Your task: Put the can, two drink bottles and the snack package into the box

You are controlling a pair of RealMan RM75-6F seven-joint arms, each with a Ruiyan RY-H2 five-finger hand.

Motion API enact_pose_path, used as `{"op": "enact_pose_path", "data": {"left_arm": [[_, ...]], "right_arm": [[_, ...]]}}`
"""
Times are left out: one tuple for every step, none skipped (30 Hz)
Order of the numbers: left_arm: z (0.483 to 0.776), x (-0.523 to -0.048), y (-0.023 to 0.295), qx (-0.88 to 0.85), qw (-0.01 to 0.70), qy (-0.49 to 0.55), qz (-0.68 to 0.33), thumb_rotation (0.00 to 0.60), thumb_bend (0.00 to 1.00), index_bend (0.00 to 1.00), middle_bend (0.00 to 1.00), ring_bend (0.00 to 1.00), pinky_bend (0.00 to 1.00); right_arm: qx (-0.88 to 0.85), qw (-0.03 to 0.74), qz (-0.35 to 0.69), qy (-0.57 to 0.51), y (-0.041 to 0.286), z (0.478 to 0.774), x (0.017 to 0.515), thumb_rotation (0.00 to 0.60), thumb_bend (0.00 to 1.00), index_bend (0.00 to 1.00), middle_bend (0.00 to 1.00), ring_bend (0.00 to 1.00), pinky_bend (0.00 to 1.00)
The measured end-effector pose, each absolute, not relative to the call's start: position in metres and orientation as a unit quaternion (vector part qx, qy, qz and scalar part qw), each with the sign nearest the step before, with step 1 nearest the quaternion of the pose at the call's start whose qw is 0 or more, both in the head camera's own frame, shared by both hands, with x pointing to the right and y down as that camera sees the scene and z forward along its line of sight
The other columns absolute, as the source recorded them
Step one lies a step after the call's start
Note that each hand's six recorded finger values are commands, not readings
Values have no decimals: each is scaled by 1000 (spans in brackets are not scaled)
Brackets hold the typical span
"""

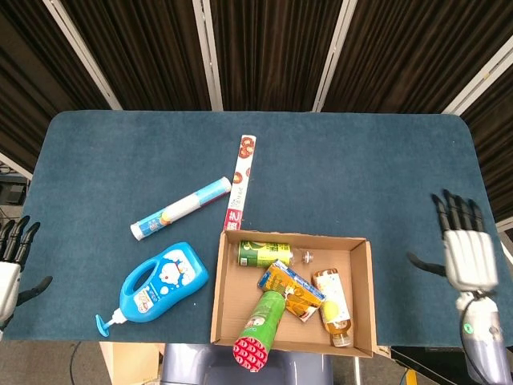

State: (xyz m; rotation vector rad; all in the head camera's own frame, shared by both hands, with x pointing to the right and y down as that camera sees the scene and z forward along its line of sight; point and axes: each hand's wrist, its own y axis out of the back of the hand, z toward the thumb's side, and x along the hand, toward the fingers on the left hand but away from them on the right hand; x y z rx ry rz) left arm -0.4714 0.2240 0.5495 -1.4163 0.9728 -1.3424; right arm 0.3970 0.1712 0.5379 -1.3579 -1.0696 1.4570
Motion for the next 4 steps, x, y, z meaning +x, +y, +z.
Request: {"op": "enact_pose_path", "data": {"left_arm": [[550, -472, 224, -576, 462, 396, -547, 600, 86, 7, 0, 0, 59], [551, -472, 223, -576, 461, 395, -547, 600, 86, 6, 0, 0, 59], [552, -472, 223, -576, 460, 395, -548, 600, 86, 5, 0, 0, 59], [552, -472, 223, -575, 460, 395, -549, 600, 86, 5, 0, 0, 59]], "right_arm": [[-530, 433, 593, -425, 179, 539, 402, 600, 55, 0, 0, 0, 0], [-524, 435, 599, -422, 186, 542, 406, 600, 55, 0, 0, 0, 0], [-520, 436, 603, -419, 192, 544, 410, 600, 55, 0, 0, 0, 0], [-518, 436, 606, -418, 200, 546, 413, 600, 54, 0, 0, 0, 0]]}}
